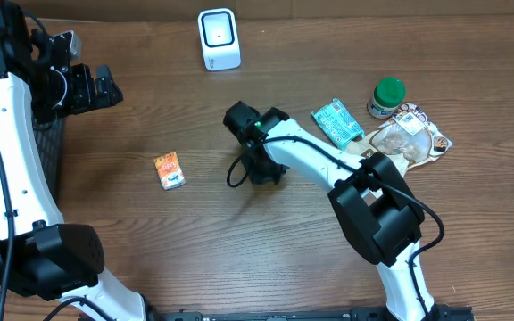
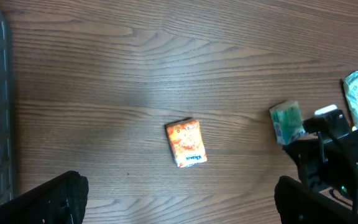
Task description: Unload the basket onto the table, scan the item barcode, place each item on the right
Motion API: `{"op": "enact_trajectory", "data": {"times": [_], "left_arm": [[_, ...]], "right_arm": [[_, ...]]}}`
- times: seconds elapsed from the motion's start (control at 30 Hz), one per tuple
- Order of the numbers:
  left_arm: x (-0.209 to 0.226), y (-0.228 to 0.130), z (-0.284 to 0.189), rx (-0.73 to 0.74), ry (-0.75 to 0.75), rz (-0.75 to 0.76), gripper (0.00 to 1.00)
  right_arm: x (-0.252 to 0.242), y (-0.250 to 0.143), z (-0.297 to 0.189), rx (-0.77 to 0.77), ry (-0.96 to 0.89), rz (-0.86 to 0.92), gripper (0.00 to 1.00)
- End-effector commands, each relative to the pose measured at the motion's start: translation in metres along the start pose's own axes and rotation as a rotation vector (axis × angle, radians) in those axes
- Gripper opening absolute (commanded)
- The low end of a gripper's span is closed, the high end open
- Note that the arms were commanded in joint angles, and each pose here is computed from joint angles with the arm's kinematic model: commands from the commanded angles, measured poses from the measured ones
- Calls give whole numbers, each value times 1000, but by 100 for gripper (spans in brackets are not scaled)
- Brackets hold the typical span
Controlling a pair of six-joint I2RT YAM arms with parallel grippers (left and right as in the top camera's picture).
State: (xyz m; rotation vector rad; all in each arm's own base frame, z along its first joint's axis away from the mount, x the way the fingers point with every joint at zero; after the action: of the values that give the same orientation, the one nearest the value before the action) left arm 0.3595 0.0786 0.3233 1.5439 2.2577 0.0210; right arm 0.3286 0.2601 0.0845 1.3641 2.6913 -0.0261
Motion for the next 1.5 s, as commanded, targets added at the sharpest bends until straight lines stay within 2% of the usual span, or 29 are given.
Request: {"op": "enact_trajectory", "data": {"times": [0.0, 0.1, 0.2, 0.27, 0.4, 0.6, 0.9, 1.2, 1.47], "left_arm": [[0, 1, -3, -13, -2, 17, 99], [0, 1, -3, -13, -2, 17, 99], [0, 1, -3, -13, -2, 17, 99], [0, 1, -3, -13, -2, 17, 100], [0, 1, -3, -13, -2, 17, 100], [0, 1, -3, -13, -2, 17, 99], [0, 1, -3, -13, -2, 17, 100], [0, 1, -3, -13, -2, 17, 100], [0, 1, -3, -13, -2, 17, 99]], "right_arm": [[-11, 5, -20, -51, -44, -36, 13], [-5, 6, -43, -64, 53, -37, 14], [-8, 6, -81, -138, 102, -21, 21], [-18, 5, -101, -190, 103, 20, 31], [-50, 3, -115, -234, 190, 149, 34], [-74, 4, -83, -227, 452, 232, 37], [-67, 6, -28, -178, 523, 244, 36], [-64, 2, -11, -175, 532, 237, 32], [-60, -2, 10, -214, 531, 231, 33]]}}
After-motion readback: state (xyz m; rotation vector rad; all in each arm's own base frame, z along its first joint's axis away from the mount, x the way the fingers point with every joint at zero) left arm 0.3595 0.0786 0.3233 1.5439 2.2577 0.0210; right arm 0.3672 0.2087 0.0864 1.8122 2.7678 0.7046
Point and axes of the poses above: each gripper's point midway between its finger pads, its own z axis out along the fingers, its own x axis along the line the jaws close on, y = z × x, the point moved 8 cm from there along -z, back along the fingers, and after that the axes turned 12 degrees about -z, right-handed, at the moved point
